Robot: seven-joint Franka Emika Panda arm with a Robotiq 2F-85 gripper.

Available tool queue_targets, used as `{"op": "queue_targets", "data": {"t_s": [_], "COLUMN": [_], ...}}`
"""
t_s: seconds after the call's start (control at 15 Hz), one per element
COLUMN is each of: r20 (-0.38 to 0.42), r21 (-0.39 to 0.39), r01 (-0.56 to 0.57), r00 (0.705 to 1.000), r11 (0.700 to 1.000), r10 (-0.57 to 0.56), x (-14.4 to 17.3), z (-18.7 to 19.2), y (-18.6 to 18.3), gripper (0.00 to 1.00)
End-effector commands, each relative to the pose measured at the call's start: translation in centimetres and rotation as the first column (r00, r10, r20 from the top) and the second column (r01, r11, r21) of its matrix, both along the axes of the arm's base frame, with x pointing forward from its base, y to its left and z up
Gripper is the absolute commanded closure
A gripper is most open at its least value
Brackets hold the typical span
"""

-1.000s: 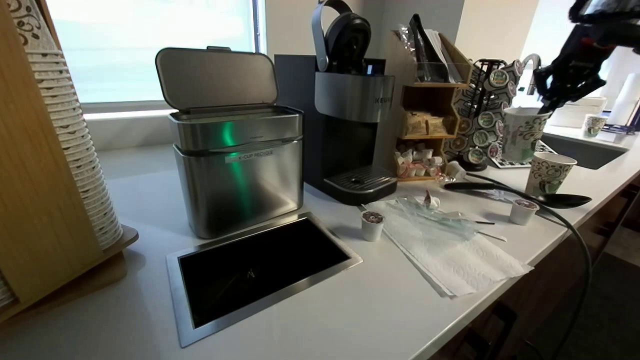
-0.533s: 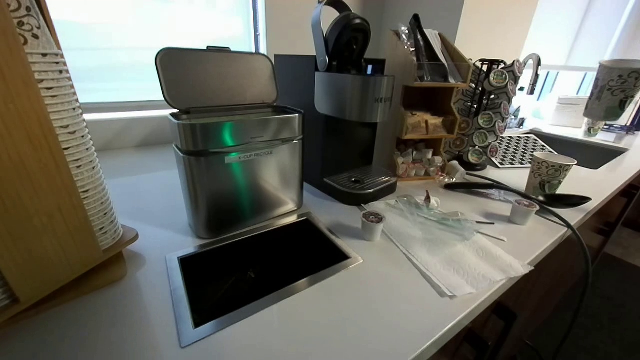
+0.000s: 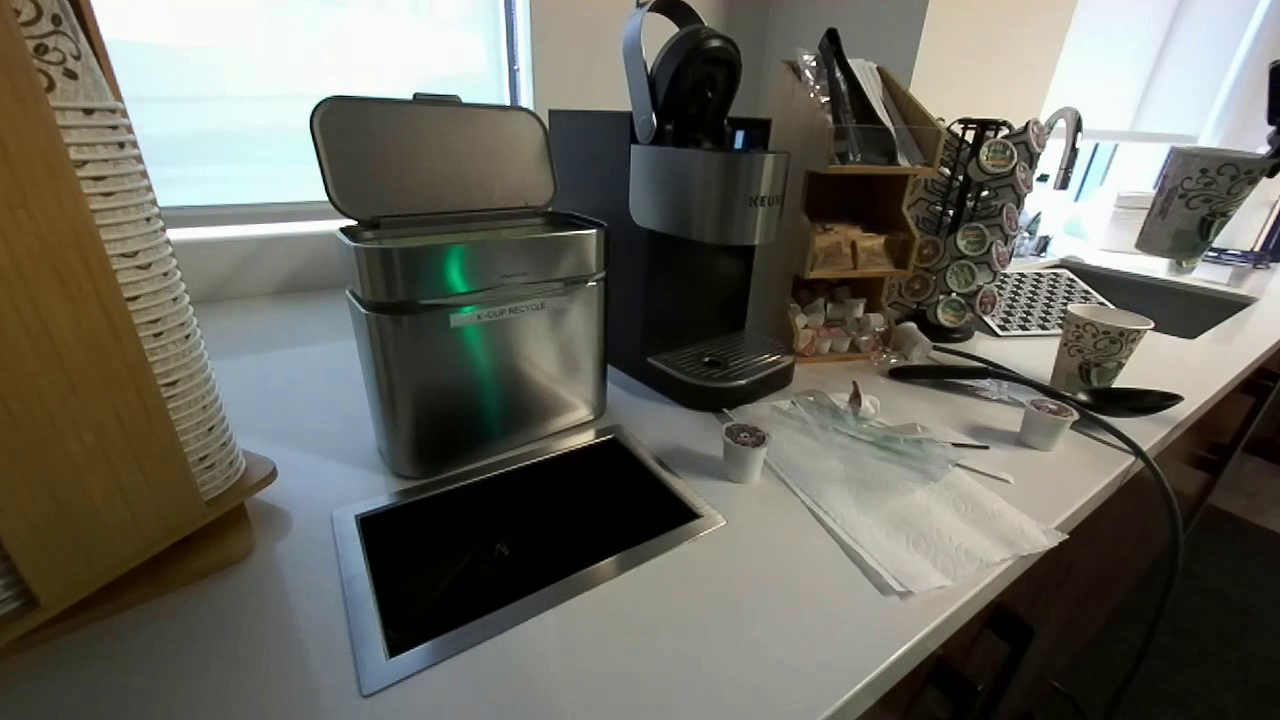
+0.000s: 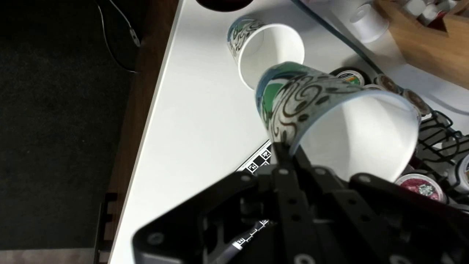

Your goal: Put the left cup in the right cup

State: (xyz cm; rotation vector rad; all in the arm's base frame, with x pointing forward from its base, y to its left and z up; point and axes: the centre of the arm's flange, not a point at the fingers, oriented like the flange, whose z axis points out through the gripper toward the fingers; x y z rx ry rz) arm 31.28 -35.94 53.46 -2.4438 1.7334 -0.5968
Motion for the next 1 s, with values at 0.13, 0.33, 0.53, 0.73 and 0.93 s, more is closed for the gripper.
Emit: {"op": "queue_targets", "data": {"t_s": [0.13, 0.33, 0.53, 0.73, 0.93], "r20": [0.0, -0.021, -0.044, -0.091, -0.122], "r21": [0.014, 0.004, 0.012, 0.017, 0.025], "r01": [-0.001, 0.012, 0.036, 0.065, 0.09], "r00": [1.0, 1.0, 0.998, 0.994, 0.989], "r11": [1.0, 1.0, 0.999, 0.998, 0.996], "r10": [0.001, -0.012, -0.036, -0.063, -0.087], "x": [1.0, 2.6, 4.4, 5.5, 6.5], "z": [-0.5, -1.9, -3.3, -4.6, -5.8], "y": [0.0, 0.5, 0.1, -0.2, -0.7], "gripper": [0.99, 0.99, 0.99, 0.99, 0.99]}}
